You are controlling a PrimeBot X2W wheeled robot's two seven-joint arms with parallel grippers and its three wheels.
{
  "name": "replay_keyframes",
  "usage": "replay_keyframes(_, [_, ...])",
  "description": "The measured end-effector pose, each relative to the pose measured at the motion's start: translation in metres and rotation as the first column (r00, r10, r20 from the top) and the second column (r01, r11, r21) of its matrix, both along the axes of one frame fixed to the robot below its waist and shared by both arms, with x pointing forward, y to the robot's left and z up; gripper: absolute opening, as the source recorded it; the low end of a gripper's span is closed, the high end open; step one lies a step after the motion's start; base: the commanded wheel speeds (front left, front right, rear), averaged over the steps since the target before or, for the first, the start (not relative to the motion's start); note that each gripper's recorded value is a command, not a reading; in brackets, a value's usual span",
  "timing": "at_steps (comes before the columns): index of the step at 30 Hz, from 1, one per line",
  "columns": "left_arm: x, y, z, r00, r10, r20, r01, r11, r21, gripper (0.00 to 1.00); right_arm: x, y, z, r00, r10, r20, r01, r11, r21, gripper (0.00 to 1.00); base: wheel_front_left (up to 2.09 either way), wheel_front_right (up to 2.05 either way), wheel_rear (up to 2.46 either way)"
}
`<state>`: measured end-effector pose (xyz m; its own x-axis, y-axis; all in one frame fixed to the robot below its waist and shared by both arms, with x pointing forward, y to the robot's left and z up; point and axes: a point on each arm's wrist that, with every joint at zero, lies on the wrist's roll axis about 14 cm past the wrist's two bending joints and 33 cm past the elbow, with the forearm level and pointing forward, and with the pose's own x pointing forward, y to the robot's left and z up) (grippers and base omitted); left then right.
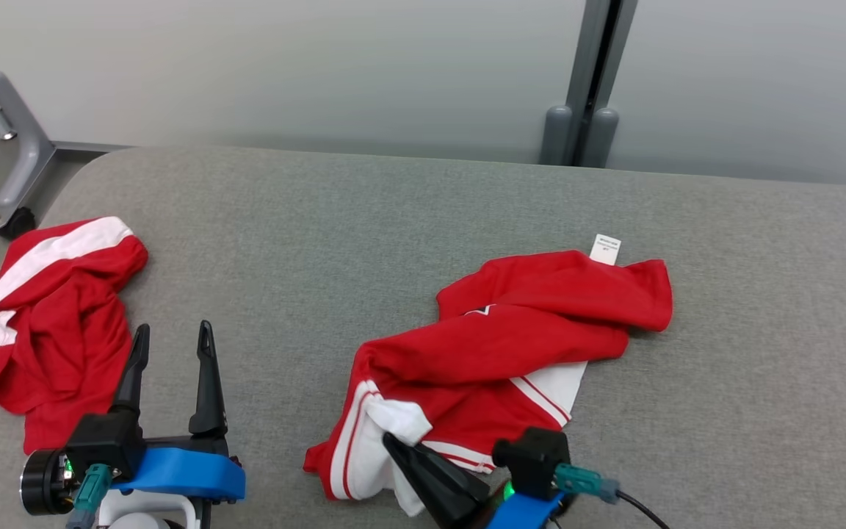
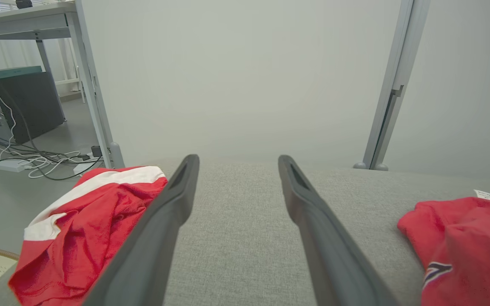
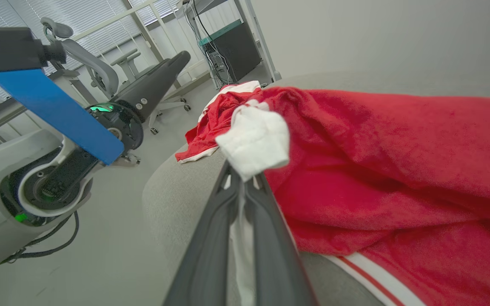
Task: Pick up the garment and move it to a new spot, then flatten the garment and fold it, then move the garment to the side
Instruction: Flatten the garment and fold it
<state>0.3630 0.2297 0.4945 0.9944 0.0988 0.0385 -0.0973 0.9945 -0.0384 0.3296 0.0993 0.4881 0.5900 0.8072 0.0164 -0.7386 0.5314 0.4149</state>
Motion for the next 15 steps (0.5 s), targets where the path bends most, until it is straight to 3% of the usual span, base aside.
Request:
replay_keyframes(3, [0.002,-0.007,-0.001,1.0,-0.02,-0.002,0.02,1.0,-0.004,1.0,-0.005,-0.019,-0.018,0.995,-0.07,-0.074,0.07,0.998,-0.008,0.0,0.0,0.0,0.0])
replay_keyframes(4, [0.003,-0.01,-0.001,1.0,-0.026,-0.001,0.026,1.0,-0.005,1.0,-0.007,-0.022,-0.021,0.993,-0.081,-0.089,0.081,0.997,-0.006,0.13,0.0,0.0,0.0])
replay_keyframes(5, [0.004,-0.013,-0.002,0.999,-0.035,-0.002,0.035,0.999,-0.007,1.0,-0.007,-0.025,-0.022,0.991,-0.095,-0.098,0.096,0.995,-0.001,0.8,0.0,0.0,0.0])
replay_keyframes(6, [0.004,-0.015,-0.003,0.999,-0.042,-0.005,0.042,0.999,-0.009,1.0,-0.006,-0.03,-0.022,0.988,-0.113,-0.103,0.114,0.993,0.002,1.0,0.0,0.0,0.0])
replay_keyframes(11, [0.007,-0.025,-0.004,0.998,-0.069,-0.006,0.069,0.997,-0.015,1.0,0.014,-0.056,-0.002,0.975,-0.222,-0.032,0.223,0.974,0.029,1.0,0.0,0.0,0.0])
replay_keyframes(15, [0.006,-0.031,-0.004,0.996,-0.084,-0.005,0.084,0.996,-0.017,1.0,0.034,-0.092,0.018,0.936,-0.348,0.04,0.346,0.937,0.055,1.0,0.0,0.0,0.0])
